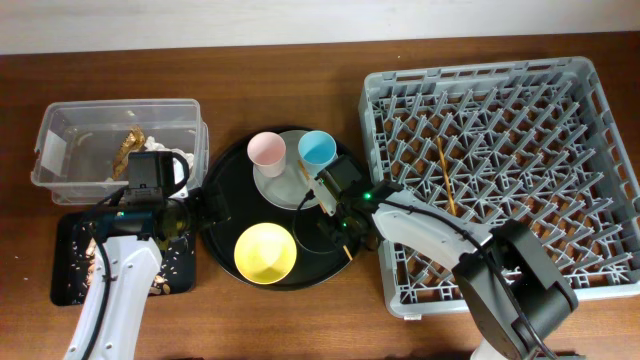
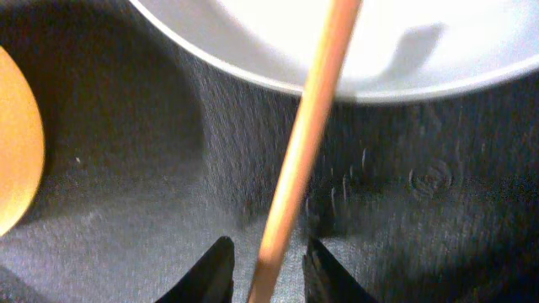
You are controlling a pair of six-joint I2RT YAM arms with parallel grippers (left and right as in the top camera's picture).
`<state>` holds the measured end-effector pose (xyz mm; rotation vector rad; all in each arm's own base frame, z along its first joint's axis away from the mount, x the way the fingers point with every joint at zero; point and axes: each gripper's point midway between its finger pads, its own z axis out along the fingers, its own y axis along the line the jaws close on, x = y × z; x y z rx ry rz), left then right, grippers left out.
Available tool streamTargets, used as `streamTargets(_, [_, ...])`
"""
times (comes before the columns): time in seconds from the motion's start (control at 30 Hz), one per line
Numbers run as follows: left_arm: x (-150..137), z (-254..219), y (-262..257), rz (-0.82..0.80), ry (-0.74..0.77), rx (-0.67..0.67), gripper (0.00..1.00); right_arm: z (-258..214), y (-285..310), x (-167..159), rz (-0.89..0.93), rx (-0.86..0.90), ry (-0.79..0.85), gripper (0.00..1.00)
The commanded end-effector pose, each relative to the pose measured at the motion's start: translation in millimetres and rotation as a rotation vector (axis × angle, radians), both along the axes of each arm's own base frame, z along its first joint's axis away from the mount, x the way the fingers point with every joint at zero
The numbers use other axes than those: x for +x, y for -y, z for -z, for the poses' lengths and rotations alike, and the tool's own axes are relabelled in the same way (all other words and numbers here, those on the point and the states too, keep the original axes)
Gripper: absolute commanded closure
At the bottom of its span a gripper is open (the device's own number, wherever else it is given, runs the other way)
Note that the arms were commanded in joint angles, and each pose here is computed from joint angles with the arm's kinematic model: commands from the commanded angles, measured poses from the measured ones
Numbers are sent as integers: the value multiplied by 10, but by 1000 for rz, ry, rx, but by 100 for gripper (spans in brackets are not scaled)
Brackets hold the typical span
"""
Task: Sort waste into correct bins and load items into the dishwasher rack
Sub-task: 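Reach the right gripper down to the second chopstick on the tray, then grasp the second chopstick with the right gripper and lift it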
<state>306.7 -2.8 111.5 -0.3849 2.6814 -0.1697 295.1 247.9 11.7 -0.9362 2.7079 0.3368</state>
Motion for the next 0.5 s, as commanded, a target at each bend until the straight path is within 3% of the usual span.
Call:
streamTargets(0.0, [39,-54,3,1,16,-8,1,-207,-74,97,39,4,2,74])
streamTargets(0.2, [39,-54,3,1,16,-8,1,-892,-297,79,4,95,-53,75])
streamTargets(0.3, [39,-54,3,1,16,-8,1,-1247,-317,63,-1,107,-62,82])
streamTargets(0.47, [39,-54,3,1,16,-8,1,-1310,-271,3,2,81,-87,73])
